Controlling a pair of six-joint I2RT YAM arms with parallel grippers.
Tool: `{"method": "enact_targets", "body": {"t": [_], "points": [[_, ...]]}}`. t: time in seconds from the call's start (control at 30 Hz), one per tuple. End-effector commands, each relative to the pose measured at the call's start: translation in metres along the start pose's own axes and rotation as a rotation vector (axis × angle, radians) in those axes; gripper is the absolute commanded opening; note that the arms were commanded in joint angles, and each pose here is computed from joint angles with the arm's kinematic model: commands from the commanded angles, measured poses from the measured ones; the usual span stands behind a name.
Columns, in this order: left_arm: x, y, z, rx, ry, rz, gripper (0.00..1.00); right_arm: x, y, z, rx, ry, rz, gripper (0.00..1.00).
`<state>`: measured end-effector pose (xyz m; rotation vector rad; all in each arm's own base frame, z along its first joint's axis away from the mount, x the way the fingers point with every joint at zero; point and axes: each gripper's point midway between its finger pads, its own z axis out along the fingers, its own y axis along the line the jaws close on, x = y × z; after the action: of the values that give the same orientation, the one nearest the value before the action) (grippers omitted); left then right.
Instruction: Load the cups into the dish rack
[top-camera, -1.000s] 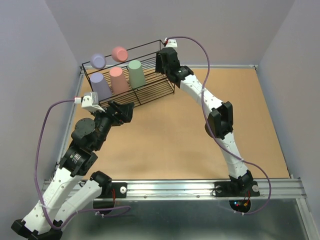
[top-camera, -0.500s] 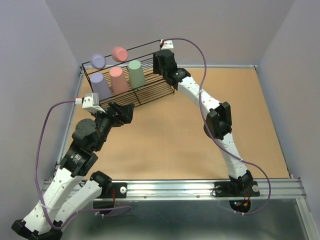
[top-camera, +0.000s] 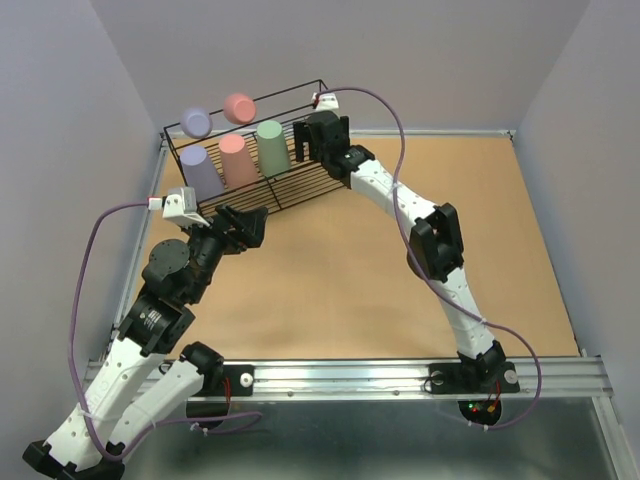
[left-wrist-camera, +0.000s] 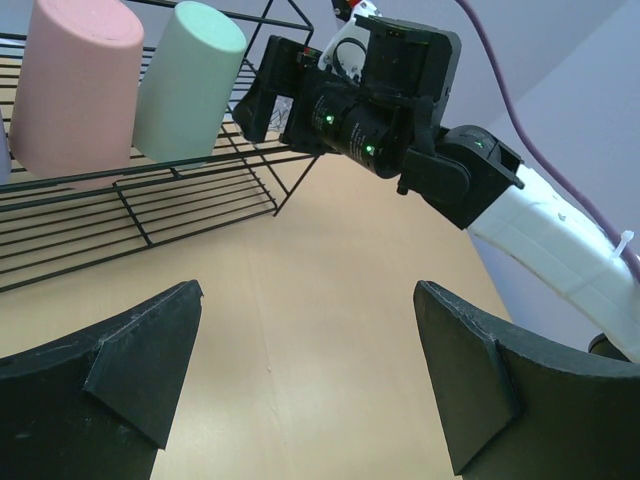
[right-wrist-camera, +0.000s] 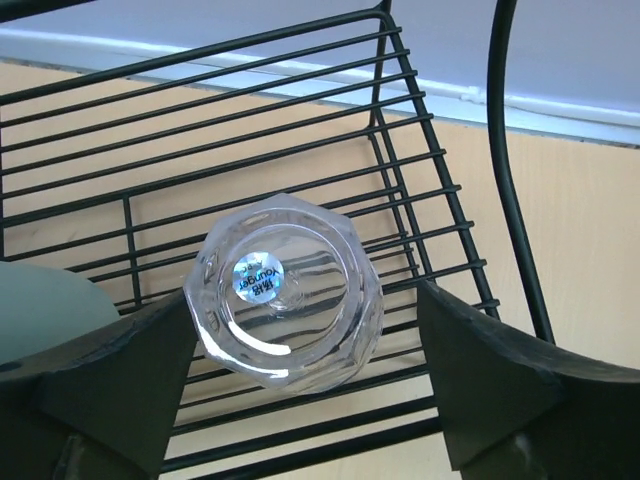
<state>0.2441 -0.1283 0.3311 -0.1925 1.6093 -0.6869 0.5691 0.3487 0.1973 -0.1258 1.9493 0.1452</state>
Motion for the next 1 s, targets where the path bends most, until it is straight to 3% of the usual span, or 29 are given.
{"method": "enact_targets", "body": {"t": [0.0, 0.37, 0.53, 0.57, 0.67, 0.7, 0.8, 0.9, 0.97], "points": [[-0.005, -0.005, 0.0, 0.031, -0.027, 0.012, 0.99, -0.034, -0.005, -0.028, 0.013, -0.047, 0.033, 1.0], [-0.009, -0.007, 0.002, 0.029, -0.03, 0.029, 0.99, -0.104, -0.018, -0.075, 0.016, -0.171, 0.084, 1.0], [-0.019, -0.009, 0.002, 0.026, -0.053, 0.044, 0.99, -0.137, -0.031, -0.127, -0.016, -0.217, 0.142, 1.0], [-0.019, -0.009, 0.002, 0.022, -0.052, 0.048, 0.99, -0.112, -0.034, -0.124, -0.007, -0.162, 0.129, 1.0], [-0.022, -0.011, 0.004, 0.024, -0.054, 0.06, 0.99, -0.11, -0.044, -0.169, -0.064, -0.148, 0.201, 1.0], [-0.022, -0.01, 0.005, 0.02, -0.053, 0.063, 0.99, -0.075, -0.048, -0.17, -0.061, -0.078, 0.194, 1.0], [-0.023, -0.01, 0.008, 0.013, -0.051, 0.084, 0.99, -0.036, -0.065, -0.21, -0.093, -0.011, 0.252, 1.0], [-0.023, -0.003, 0.009, -0.016, -0.053, 0.113, 0.99, -0.039, -0.087, -0.259, -0.106, -0.061, 0.324, 1.0], [-0.021, 0.004, 0.01, -0.044, -0.058, 0.13, 0.99, -0.018, -0.102, -0.272, -0.081, -0.05, 0.333, 1.0]]}}
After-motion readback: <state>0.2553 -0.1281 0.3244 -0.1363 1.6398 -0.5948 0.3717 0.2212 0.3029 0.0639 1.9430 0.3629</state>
